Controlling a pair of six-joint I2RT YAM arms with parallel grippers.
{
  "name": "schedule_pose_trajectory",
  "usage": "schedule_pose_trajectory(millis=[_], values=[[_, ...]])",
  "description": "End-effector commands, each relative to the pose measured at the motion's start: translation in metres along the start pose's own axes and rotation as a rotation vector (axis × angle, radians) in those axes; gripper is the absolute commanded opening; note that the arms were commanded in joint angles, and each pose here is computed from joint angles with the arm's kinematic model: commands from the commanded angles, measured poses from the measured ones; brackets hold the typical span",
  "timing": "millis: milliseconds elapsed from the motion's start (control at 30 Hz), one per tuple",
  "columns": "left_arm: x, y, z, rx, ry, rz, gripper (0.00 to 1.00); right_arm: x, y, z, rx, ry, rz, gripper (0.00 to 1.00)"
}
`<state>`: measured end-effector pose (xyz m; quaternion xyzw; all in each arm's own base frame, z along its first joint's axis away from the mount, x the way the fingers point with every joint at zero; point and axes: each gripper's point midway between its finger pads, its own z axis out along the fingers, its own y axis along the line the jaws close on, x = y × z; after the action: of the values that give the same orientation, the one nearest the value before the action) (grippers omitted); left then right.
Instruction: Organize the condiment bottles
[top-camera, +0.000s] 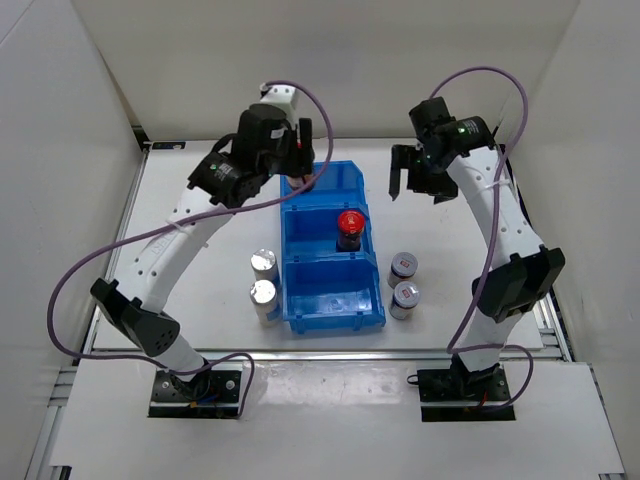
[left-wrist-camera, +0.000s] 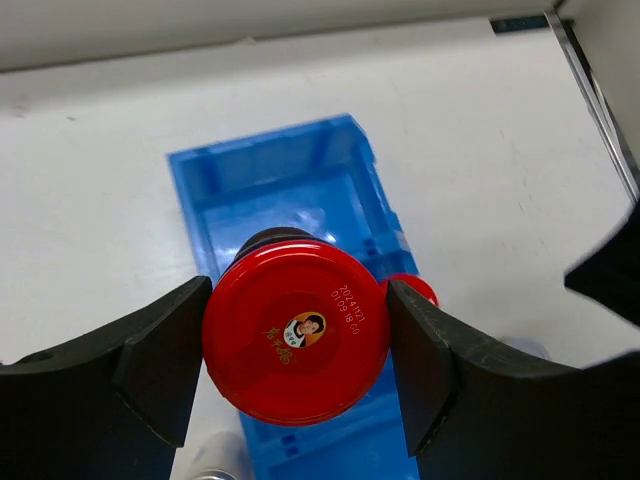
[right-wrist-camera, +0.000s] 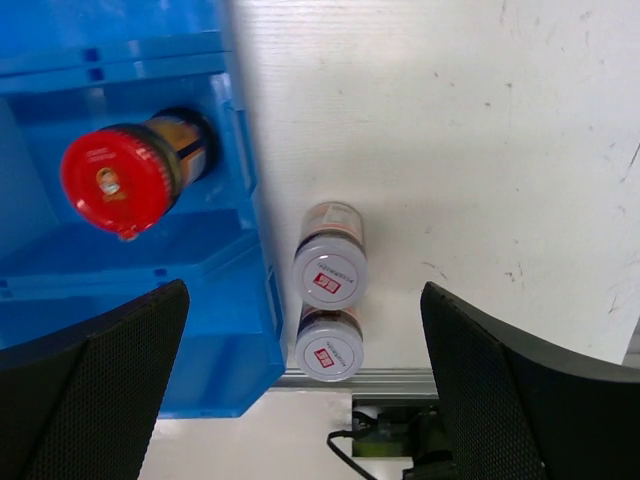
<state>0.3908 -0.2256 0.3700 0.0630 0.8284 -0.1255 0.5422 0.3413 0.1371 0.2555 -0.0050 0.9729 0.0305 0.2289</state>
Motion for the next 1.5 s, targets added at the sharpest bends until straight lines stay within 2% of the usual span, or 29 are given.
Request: schedule_pose_trajectory(millis=[0,267,467,767,800,900,933,1033,1133,1167,1467], values=[[-0.003,-0.03,-0.01,0.057,-0.017,-0.031,0.11,0.016,-0.022,0.0,0.018,0.076,0.113,1.0],[0.068,-0.039,0.019,0.047,0.156,-0.109,0.11,0.026,-0.025,-0.001,-0.03,0.09,0.133,1.0],[0.123,-0.044,0.051,0.013,0.263,-0.063,0.11,0.038,-0.025,0.014,-0.036,0.136,0.11,1.0],[0.166,-0.044,0.079,-0.01,0.33,-0.07,0.12,0.063,-0.016,0.033,-0.103,0.24,0.059,1.0],[0.17,-0.043,0.079,-0.014,0.338,-0.067,0.14,0.068,-0.017,0.036,-0.098,0.258,0.059,1.0],[0.181,-0.042,0.076,-0.005,0.367,-0.063,0.32,0.073,-0.014,0.044,-0.111,0.297,0.052,1.0],[0.187,-0.043,0.075,0.004,0.385,-0.062,0.45,0.08,-0.016,0.049,-0.1,0.332,0.052,1.0],[0.197,-0.042,0.074,0.007,0.409,-0.057,0.76,0.096,-0.016,0.057,-0.1,0.415,0.048,1.0],[0.191,-0.034,0.072,-0.007,0.393,-0.054,0.9,0.102,-0.017,0.061,-0.092,0.441,0.049,1.0],[0.19,-0.031,0.069,-0.012,0.387,-0.043,1.0,0.106,-0.015,0.064,-0.092,0.448,0.04,1.0],[0.128,0.007,0.034,-0.05,0.244,-0.014,1.0,0.129,-0.021,0.086,-0.07,0.527,0.034,1.0]])
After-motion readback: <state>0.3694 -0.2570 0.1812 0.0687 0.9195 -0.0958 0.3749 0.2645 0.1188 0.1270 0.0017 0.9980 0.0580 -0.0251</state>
